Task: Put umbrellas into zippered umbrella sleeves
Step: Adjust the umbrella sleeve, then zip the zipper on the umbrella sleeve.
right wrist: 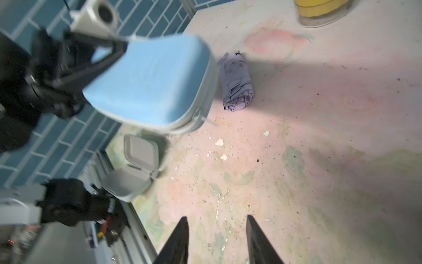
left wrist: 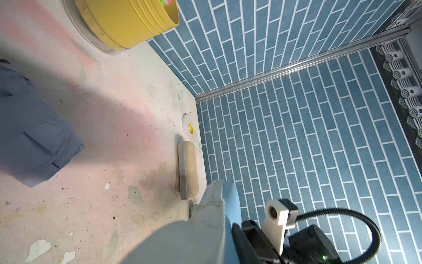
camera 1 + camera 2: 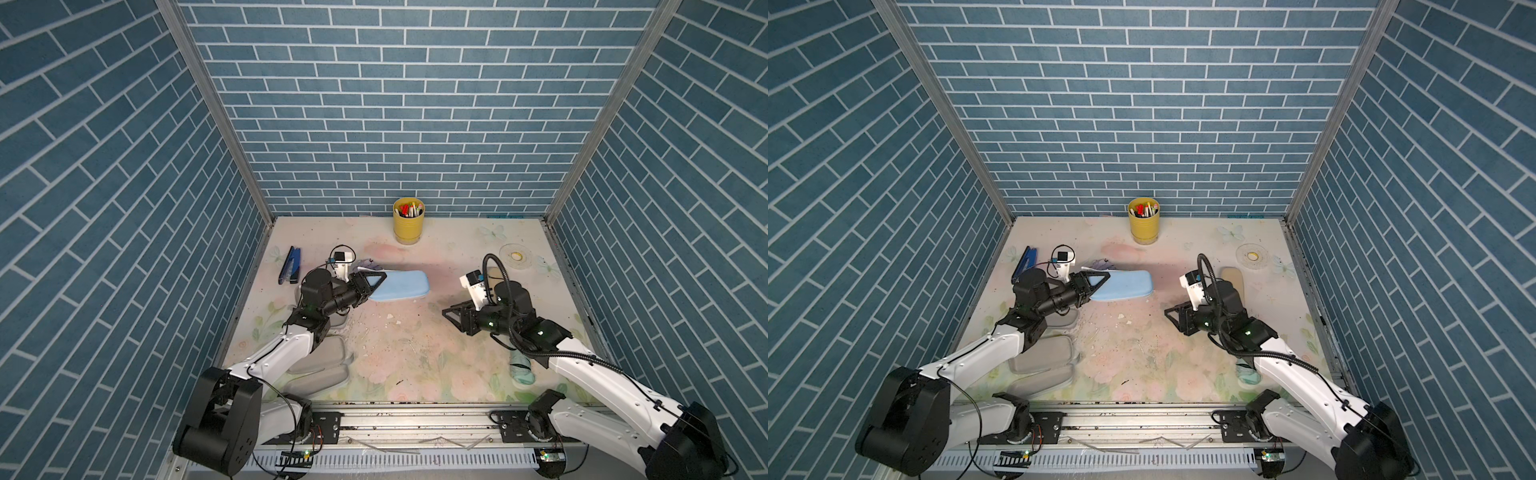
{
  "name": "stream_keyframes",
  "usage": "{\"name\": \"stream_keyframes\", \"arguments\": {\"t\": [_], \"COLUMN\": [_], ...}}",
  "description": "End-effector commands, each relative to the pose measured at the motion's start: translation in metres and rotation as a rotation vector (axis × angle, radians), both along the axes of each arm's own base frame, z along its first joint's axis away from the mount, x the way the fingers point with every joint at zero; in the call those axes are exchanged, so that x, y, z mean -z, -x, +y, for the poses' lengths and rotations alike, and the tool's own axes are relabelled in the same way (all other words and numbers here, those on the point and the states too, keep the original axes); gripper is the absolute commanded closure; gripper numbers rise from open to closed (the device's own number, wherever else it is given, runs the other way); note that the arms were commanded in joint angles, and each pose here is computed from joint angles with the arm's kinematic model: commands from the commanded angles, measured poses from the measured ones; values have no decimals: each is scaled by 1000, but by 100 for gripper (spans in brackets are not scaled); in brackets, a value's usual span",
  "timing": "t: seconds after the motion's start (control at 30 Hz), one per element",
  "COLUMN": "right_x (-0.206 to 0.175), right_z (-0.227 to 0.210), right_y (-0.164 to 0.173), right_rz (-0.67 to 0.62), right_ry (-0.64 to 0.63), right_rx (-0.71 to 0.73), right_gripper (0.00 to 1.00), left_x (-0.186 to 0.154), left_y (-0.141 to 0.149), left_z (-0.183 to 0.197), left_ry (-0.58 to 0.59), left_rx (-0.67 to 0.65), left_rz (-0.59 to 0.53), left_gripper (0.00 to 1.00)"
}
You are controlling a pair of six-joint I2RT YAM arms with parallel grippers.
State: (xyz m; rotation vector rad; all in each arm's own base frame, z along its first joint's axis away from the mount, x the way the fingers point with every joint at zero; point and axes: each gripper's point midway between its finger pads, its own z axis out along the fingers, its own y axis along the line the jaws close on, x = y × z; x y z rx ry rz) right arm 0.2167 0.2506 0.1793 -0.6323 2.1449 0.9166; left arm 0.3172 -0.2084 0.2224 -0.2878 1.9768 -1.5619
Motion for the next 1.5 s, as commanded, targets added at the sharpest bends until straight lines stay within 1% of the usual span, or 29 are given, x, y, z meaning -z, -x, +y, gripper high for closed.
{"name": "stream_keyframes", "arguments": {"t": [0.0,0.23,0.37,0.47,0.6,0.83,0.93,0.97,1.03,1.17,1.33,1.47], "right_x": [-12,-16,-19,-18,-19,-28,-29,-28,-23,-17,-17,-18], "right_z": [2,29,37,41,47,46,44,44,45,50,76,98], "right_y": [-27,-35,-33,-33,-34,-35,-30,-28,-19,-1,15,21], "right_rz": [-280,-325,-331,-337,-342,-372,-359,-349,-328,-288,-276,-275], "right_ry": [148,143,140,145,139,111,109,118,135,138,98,78], "right_rx": [-7,-111,-170,-197,-221,-204,-205,-209,-220,-232,-247,-256], "right_gripper": [58,58,62,68,79,89,97,100,100,100,100,100], "left_x": [-35,-38,-40,-40,-40,-39,-36,-35,-34,-30,-23,-19], "left_y": [3,13,15,16,17,18,17,15,10,-3,-19,-25], "left_z": [-5,-19,-22,-25,-27,-28,-28,-27,-24,-14,-4,-3], "left_ry": [21,-24,-21,-18,-16,-21,-31,-36,-61,-91,-104,-119], "left_rx": [31,114,127,139,151,162,155,146,112,13,-91,-142], "left_rz": [-128,-168,-177,-177,-179,-177,-177,-178,-185,-196,-184,-180], "left_gripper": [93,93,93,93,94,95,96,97,100,100,100,100]}}
